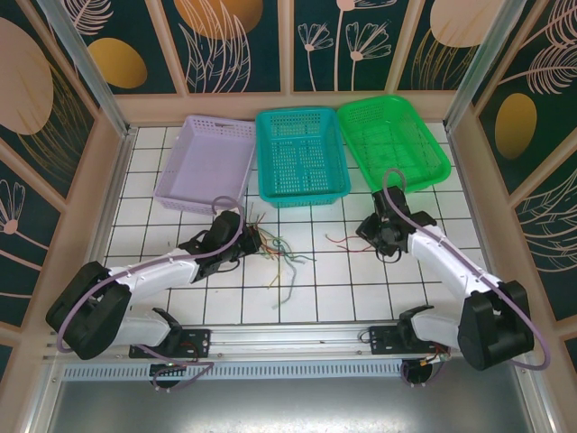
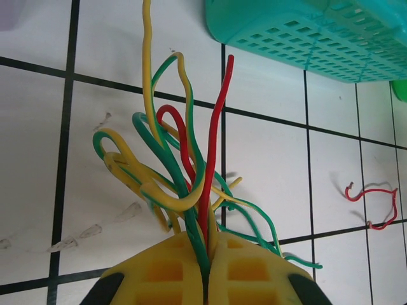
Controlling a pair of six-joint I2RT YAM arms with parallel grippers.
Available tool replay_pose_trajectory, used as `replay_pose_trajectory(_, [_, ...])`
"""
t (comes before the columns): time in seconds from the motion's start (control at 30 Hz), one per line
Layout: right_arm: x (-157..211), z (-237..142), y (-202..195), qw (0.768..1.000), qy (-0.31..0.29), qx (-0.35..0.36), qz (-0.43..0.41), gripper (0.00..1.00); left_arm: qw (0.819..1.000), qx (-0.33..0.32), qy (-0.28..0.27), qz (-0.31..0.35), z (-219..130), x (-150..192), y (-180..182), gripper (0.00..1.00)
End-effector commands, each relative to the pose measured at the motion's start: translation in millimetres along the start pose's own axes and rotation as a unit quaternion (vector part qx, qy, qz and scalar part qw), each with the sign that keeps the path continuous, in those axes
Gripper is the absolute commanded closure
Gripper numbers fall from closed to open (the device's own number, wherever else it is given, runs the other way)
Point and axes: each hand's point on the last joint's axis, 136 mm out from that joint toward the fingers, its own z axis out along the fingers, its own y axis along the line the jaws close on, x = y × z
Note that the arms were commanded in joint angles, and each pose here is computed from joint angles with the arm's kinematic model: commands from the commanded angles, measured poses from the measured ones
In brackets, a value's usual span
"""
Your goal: Untangle the cables
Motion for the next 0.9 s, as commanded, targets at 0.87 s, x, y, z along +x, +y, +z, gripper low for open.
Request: replay_pose_trajectory(0.87, [0, 71, 10, 0.977, 0.056, -0.037, 0.205, 0.65, 0.980, 0.062, -0.066, -0.176, -1, -23, -12, 0.79])
